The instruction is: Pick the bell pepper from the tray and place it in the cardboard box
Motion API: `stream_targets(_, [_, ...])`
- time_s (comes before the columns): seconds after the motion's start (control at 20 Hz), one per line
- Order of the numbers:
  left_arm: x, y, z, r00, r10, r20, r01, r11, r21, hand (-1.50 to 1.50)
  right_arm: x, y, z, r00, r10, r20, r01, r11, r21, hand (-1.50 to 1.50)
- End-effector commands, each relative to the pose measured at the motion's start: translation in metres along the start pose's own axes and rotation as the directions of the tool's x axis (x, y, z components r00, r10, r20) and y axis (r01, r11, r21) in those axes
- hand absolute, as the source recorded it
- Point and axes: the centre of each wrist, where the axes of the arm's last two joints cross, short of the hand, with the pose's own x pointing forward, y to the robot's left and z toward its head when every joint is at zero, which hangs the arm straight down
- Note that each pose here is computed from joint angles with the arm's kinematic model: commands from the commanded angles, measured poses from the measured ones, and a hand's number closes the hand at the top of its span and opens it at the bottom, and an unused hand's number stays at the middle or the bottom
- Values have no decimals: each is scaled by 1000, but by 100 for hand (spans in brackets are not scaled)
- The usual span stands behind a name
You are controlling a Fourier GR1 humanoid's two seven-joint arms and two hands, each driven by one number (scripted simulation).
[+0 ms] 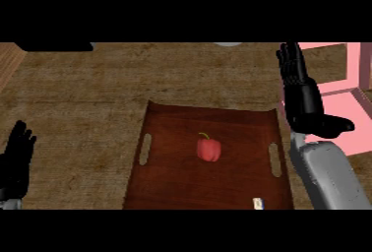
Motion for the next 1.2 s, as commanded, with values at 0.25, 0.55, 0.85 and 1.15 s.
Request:
stream_targets(0.25, [79, -40, -4, 871, -100, 480, 296, 888, -351, 0, 82, 5, -20, 937, 244, 250, -260, 965, 35, -150])
stream_targets(0.55, [76, -58, -4, 875, -43, 482, 300, 830, -470, 0, 88, -16, 24, 776, 611, 160, -628, 771, 102, -150])
stream_targets(0.85, [83, -79, -4, 864, -36, 503, 332, 791, -514, 0, 116, 2, 52, 577, 761, 296, -817, 541, 200, -150])
stream_targets(1.15, [82, -89, 0, 861, -26, 508, 337, 777, -531, 0, 141, 23, 73, 387, 886, 256, -883, 276, 379, -150])
